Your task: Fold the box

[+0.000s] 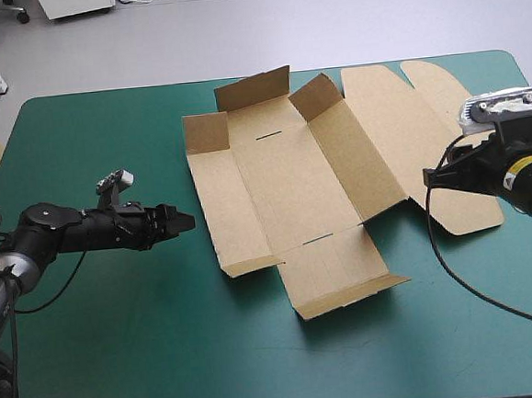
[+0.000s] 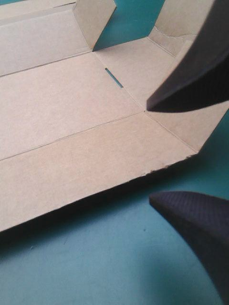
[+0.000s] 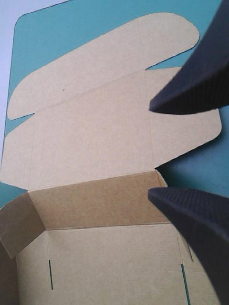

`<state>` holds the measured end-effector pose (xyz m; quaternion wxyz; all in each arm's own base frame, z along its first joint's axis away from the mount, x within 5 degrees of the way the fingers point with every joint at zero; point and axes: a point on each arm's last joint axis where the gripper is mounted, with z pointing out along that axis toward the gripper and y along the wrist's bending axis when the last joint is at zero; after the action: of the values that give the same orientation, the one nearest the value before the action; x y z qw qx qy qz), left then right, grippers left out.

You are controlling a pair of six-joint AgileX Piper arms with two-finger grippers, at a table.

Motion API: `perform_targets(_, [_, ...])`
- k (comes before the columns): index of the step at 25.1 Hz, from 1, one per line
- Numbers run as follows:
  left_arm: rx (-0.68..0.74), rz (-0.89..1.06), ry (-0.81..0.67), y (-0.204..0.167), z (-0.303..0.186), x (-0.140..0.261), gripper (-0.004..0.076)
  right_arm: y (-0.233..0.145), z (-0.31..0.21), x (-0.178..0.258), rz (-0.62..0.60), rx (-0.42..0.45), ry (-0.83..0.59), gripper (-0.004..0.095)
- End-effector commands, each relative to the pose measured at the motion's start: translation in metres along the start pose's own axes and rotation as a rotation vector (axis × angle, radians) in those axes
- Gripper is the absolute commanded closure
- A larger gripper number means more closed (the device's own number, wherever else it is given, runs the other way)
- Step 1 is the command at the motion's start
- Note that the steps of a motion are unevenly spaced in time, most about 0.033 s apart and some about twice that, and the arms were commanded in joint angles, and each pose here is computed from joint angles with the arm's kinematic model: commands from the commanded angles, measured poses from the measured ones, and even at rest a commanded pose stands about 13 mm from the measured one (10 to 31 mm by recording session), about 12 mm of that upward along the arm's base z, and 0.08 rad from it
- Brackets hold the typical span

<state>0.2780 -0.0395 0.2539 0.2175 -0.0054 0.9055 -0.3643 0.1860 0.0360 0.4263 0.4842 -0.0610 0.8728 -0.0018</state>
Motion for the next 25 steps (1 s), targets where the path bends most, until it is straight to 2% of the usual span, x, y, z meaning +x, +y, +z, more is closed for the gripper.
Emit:
perform_targets(1, [0.040,-0.011,-0.050,0.000,0.003,-0.003,0.0353,-0.001,-0.004,-0.019,-0.021,0.004,-0.065,0.0451])
perform_targets(2, [0.035,-0.034,-0.045,0.008,0.009,0.005,0.0353,-0.001,-0.001,-0.019,-0.021,0.004,-0.051,0.0451])
perform_targets(5, [0.148,-0.125,-0.137,0.018,0.026,0.019,0.0353,0.000,0.001,-0.020,-0.019,0.002,-0.047,0.0451])
perform_targets(10, [0.148,-0.174,-0.124,0.031,0.047,0.022,0.0353,0.000,0.001,-0.020,-0.016,0.001,-0.050,0.0452])
perform_targets(17, [0.144,-0.169,-0.124,0.021,0.074,0.026,0.0353,0.000,0.001,-0.020,-0.016,0.002,-0.048,0.0459])
perform_targets(25, [0.167,-0.101,-0.141,0.001,0.082,0.017,0.0355,0.000,0.001,-0.019,-0.020,0.007,-0.044,0.0459])
